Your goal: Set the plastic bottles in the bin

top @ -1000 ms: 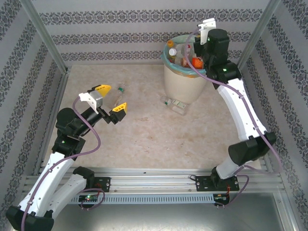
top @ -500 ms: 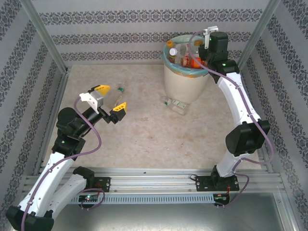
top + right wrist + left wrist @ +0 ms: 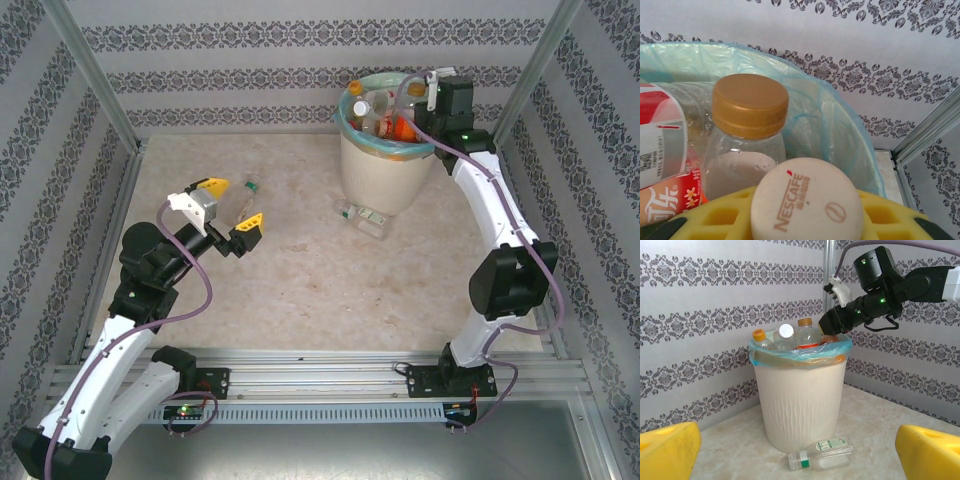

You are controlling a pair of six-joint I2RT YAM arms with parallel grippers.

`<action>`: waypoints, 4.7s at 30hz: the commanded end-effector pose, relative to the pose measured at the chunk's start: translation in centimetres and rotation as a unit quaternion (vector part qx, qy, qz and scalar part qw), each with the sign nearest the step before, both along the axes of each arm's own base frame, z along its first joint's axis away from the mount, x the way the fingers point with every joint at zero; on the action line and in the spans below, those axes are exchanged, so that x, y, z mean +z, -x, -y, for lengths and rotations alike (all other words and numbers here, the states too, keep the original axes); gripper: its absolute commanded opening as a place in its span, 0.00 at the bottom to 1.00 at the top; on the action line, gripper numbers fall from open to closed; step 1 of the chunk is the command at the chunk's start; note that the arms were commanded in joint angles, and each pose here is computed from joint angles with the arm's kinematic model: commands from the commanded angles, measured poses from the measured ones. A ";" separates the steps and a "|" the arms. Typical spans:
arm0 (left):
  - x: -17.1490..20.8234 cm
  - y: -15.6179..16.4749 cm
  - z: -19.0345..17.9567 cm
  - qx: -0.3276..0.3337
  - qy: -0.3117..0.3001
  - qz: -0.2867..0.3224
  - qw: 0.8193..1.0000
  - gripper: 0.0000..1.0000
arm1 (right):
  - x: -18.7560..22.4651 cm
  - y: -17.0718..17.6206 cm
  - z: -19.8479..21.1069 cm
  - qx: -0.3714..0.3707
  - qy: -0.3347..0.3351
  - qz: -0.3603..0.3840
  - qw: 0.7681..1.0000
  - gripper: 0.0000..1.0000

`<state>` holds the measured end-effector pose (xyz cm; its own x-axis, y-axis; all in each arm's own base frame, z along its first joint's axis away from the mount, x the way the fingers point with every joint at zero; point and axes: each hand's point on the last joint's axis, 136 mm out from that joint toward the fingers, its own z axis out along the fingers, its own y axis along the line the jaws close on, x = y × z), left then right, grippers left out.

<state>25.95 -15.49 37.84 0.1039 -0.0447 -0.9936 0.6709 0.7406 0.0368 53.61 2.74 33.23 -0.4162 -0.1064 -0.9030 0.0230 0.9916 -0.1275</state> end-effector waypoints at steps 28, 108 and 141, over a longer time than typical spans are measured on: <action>-0.5 -0.1 0.3 -0.001 -0.002 -0.002 1.000 1.00 | 6.6 2.2 0.0 0.005 -0.025 0.025 0.999 0.43; -19.3 -17.1 -7.5 0.205 -0.118 -0.472 0.849 0.94 | 8.7 13.0 -8.5 0.115 -0.106 0.066 0.985 0.47; -33.8 -20.9 -11.0 0.229 -0.260 -0.566 0.748 0.81 | 8.2 20.6 -10.2 0.165 -0.050 0.100 0.980 0.50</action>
<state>46.50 -5.30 3.79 -0.9295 0.1443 -0.3395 0.1679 0.9849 -0.0412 33.00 12.74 41.11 -0.1975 -0.1002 -0.9752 -0.2828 0.9583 -0.0412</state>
